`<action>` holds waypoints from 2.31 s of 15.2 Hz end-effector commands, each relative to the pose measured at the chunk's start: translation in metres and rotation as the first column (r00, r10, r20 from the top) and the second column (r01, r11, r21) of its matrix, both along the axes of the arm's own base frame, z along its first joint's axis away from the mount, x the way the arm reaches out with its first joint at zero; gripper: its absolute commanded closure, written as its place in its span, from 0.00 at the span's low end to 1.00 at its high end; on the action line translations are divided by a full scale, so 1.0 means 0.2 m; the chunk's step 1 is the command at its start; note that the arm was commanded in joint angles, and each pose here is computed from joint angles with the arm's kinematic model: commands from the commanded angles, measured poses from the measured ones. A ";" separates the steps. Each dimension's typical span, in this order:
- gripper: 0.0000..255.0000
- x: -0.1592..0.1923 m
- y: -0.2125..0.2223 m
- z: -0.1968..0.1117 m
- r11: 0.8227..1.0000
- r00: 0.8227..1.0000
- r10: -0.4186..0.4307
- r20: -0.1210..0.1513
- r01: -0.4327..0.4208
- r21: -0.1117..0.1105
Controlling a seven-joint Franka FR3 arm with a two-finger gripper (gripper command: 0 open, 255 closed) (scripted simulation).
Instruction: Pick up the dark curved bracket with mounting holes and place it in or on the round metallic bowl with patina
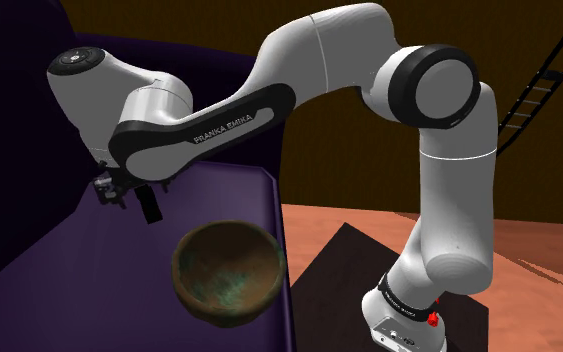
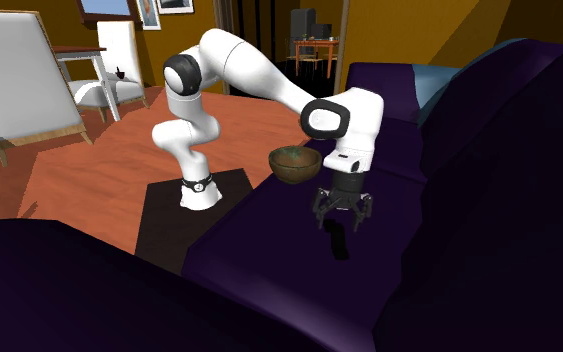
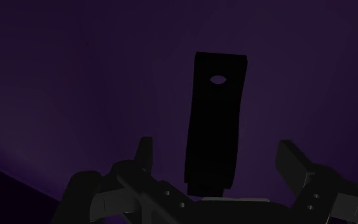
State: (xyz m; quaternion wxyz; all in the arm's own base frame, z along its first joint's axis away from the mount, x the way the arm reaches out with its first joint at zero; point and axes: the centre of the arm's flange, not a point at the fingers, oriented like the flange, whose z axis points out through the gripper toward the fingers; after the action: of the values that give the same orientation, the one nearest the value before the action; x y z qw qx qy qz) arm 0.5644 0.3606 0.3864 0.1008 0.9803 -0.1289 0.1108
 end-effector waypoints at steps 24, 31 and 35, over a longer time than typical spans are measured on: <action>1.00 0.00 0.00 0.34 1.000 1.000 0.000 0.000 0.000 0.000; 1.00 0.00 0.00 0.53 1.000 1.000 0.000 0.000 0.000 0.000; 1.00 0.00 0.00 0.63 1.000 1.000 0.000 0.000 0.000 0.000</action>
State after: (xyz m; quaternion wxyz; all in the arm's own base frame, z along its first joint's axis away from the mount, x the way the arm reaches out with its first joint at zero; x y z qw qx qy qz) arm 0.5642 0.3610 0.5076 0.1006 0.9803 -0.1290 0.1109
